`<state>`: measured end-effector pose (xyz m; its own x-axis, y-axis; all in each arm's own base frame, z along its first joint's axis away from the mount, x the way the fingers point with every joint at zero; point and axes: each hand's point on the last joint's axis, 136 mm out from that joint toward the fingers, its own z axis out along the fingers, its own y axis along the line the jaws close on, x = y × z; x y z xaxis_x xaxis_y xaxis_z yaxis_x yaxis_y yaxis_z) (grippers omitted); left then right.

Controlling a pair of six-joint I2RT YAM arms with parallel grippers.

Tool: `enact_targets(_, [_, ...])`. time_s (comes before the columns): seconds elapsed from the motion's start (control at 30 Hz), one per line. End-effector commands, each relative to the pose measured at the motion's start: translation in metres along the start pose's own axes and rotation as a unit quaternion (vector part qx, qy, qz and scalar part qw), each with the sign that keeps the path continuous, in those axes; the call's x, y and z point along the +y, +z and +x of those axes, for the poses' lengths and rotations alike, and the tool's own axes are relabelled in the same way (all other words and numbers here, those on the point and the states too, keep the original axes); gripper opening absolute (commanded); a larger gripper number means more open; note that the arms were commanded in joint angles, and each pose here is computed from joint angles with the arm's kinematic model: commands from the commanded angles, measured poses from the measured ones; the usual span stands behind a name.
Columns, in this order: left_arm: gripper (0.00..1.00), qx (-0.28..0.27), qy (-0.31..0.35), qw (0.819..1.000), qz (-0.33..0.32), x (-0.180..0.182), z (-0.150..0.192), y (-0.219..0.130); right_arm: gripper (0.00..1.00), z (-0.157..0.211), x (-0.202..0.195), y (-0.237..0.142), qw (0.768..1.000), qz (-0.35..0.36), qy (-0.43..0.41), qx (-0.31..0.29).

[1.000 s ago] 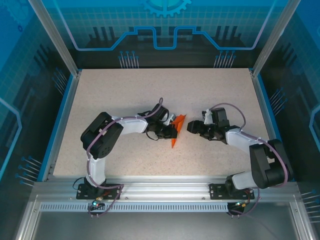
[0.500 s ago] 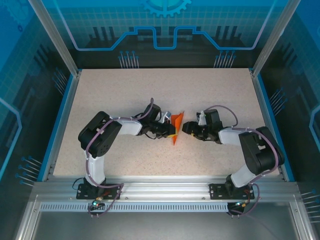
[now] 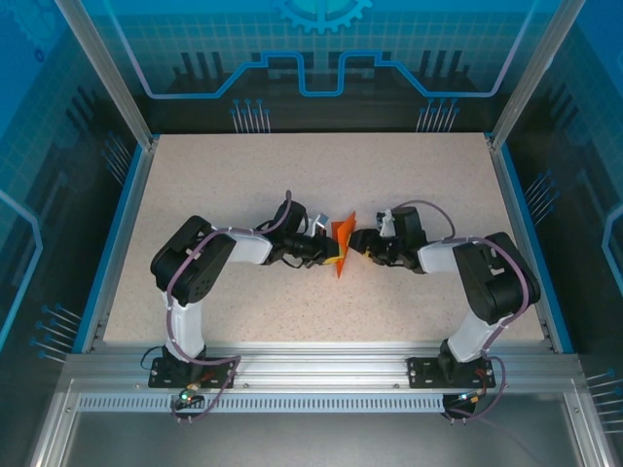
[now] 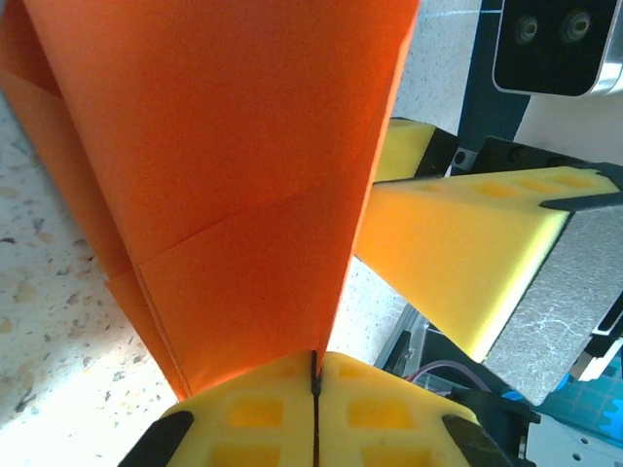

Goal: Fold a paper plane with a square sheet of paper (fold left side to right side)
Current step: Fold the wing for the fifth time at the center of the table.

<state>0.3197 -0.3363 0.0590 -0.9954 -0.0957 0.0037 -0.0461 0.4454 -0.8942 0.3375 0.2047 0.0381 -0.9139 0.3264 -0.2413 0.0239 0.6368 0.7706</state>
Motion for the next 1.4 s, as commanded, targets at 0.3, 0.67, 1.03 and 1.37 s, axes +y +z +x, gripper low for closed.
enact_targets(0.3, [0.06, 0.011, -0.038, 0.999, -0.002, 0.018, 0.002, 0.002, 0.55, -0.006, 0.008, 0.022, 1.0, -0.007, 0.011, 0.014])
enact_targets(0.67, [0.05, 0.008, -0.054, 0.998, -0.003, 0.025, 0.001, 0.002, 0.5, -0.001, 0.0, 0.036, 0.999, 0.016, 0.033, 0.039])
enact_targets(1.03, [0.06, 0.008, -0.057, 0.998, -0.002, 0.025, 0.0, 0.003, 0.47, 0.001, 0.003, 0.036, 0.998, 0.03, 0.027, 0.048])
enact_targets(1.37, [0.13, 0.007, -0.057, 0.998, -0.003, 0.025, -0.001, 0.003, 0.41, 0.018, -0.023, 0.04, 0.99, 0.088, 0.063, 0.09])
